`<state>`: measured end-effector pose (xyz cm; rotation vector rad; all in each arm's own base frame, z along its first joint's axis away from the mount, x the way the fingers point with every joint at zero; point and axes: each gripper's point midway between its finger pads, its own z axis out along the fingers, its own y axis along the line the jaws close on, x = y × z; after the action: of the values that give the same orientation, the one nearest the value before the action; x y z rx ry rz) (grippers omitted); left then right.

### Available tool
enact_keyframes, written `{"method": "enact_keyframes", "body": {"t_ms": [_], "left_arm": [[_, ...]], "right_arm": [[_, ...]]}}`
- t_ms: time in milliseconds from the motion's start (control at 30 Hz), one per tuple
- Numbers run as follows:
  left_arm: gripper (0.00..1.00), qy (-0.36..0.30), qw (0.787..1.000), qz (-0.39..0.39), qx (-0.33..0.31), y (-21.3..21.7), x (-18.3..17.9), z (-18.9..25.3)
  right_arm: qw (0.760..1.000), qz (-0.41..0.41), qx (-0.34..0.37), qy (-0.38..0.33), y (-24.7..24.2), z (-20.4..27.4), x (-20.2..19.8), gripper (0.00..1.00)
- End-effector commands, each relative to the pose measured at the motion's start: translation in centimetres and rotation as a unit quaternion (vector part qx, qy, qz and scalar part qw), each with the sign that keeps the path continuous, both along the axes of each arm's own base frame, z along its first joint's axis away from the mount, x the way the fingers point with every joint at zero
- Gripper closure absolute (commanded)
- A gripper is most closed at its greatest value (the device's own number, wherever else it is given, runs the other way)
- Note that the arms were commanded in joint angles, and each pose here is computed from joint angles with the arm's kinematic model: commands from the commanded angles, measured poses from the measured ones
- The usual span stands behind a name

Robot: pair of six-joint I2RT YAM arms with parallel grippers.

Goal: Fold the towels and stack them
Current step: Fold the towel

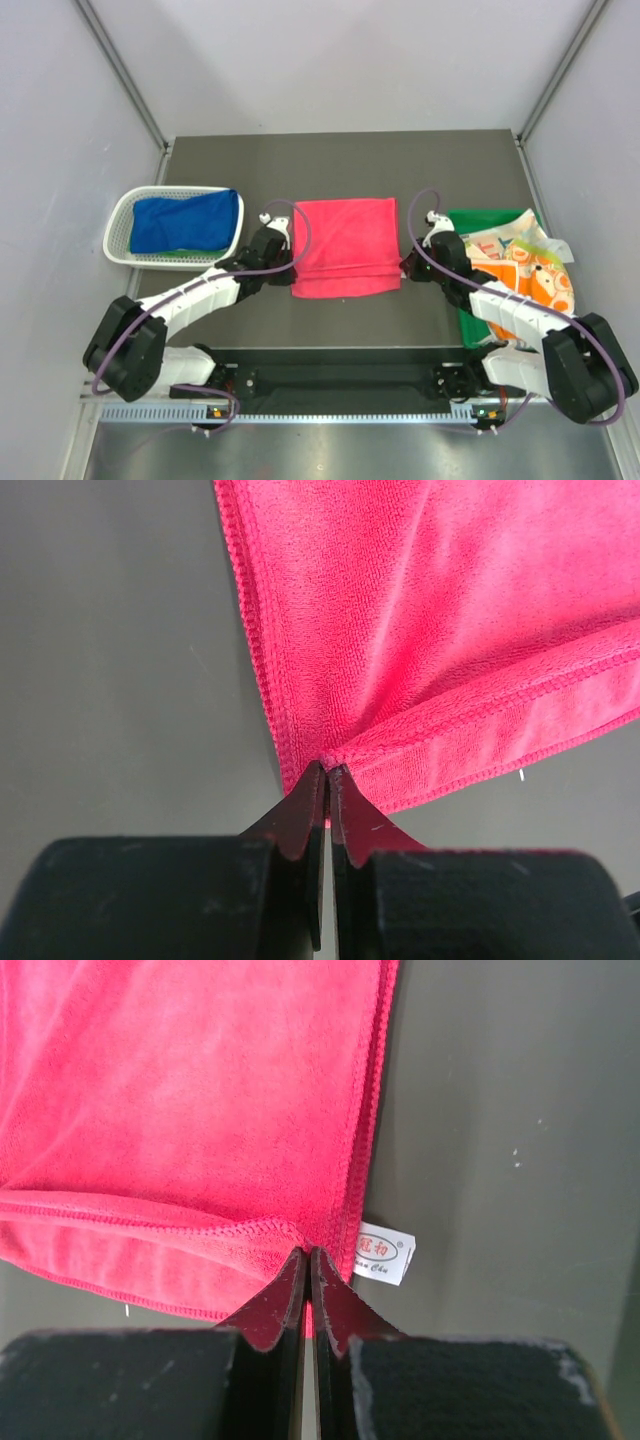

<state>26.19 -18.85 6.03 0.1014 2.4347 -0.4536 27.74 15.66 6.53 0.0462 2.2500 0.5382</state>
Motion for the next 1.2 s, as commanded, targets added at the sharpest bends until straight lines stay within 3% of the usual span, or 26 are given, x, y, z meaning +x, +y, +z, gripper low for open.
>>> {"method": "enact_keyframes", "body": {"t_ms": [0,200,267,333,367,500,767,900,1167], "left_arm": [[0.9,-0.013,1.0,-0.003,-0.018,-0.7,0.4,0.4],[0.68,-0.014,0.999,-0.01,-0.029,-0.9,-0.1,1.0],[0.66,-0.014,1.0,-0.007,-0.027,-0.7,-0.4,1.2],[0.66,-0.018,0.999,-0.003,-0.028,-0.5,-0.5,1.8],[0.66,-0.023,0.999,-0.001,-0.031,-0.5,-0.4,2.3],[0.68,-0.043,0.998,0.001,-0.048,-0.7,-0.1,4.7],[0.68,-0.055,0.997,0.039,-0.042,-0.8,2.1,6.9],[0.67,-0.036,0.997,0.066,-0.007,-0.4,3.6,4.5],[0.68,0.025,0.999,0.026,-0.02,-2.7,2.7,0.9]], "right_arm": [[1.0,0.004,0.015,-0.017,0.7,0.4,0.3,1.0],[1.0,-0.002,0.018,-0.014,0.5,0.2,-0.2,0.98],[1.0,0.006,0.024,-0.008,0.7,0.2,-0.6,0.89],[1.0,0.01,0.028,-0.007,0.8,0.6,-0.9,0.83],[1.0,0.01,0.028,-0.008,0.8,0.7,-1.0,0.74],[0.999,0.004,0.032,-0.029,0.3,2.5,-1.3,0.62],[0.999,-0.024,0.01,-0.046,-0.7,5.0,-0.3,0.55],[0.999,-0.031,-0.008,-0.027,-0.5,3.6,1.0,0.53],[0.999,-0.033,-0.007,-0.027,0.6,2.0,3.2,0.53]]}}
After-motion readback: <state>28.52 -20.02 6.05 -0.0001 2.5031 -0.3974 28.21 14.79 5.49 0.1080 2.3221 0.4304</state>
